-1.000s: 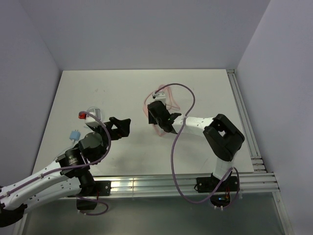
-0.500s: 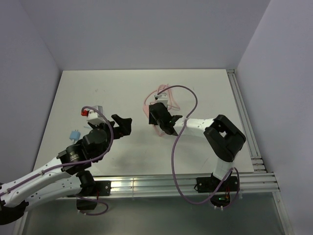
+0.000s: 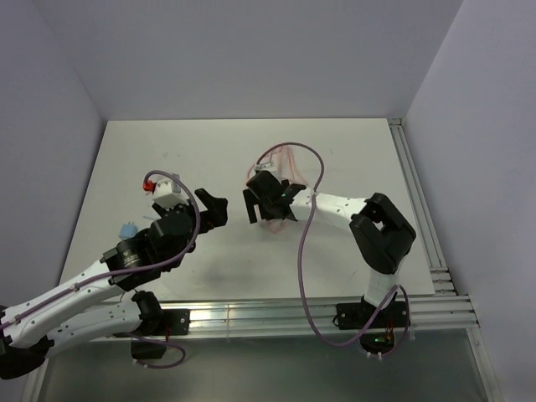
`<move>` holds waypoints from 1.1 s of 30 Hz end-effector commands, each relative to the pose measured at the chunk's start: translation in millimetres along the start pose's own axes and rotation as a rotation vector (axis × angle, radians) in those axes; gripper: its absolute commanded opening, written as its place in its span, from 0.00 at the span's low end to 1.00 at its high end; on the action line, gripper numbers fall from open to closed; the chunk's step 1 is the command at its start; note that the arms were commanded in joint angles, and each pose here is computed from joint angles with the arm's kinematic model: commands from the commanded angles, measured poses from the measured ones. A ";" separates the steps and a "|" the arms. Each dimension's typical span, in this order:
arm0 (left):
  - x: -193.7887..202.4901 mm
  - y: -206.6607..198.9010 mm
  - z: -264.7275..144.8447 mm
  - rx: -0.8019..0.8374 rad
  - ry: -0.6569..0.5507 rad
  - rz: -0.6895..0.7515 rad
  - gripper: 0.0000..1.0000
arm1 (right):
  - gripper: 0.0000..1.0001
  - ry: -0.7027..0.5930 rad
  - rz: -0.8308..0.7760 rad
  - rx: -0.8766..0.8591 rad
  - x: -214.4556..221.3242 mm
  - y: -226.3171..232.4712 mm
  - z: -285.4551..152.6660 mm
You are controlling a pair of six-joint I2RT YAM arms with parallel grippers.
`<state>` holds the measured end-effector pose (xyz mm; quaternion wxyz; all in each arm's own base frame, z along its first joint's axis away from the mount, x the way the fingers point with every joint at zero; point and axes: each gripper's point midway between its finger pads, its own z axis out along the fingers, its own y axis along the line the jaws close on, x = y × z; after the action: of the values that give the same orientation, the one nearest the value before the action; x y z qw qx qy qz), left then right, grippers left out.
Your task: Insert the plug
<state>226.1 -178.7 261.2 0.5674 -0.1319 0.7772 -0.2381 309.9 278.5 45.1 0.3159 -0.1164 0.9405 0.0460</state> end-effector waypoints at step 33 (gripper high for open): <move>-36.3 329.1 39.3 -1.317 0.138 -0.423 0.97 | 0.95 -0.043 -0.041 -0.307 -54.0 35.8 -113.3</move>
<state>295.4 102.9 112.4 0.2477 -0.5615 0.7732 0.1597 282.4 293.7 158.5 0.3147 -0.1658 0.9171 0.1800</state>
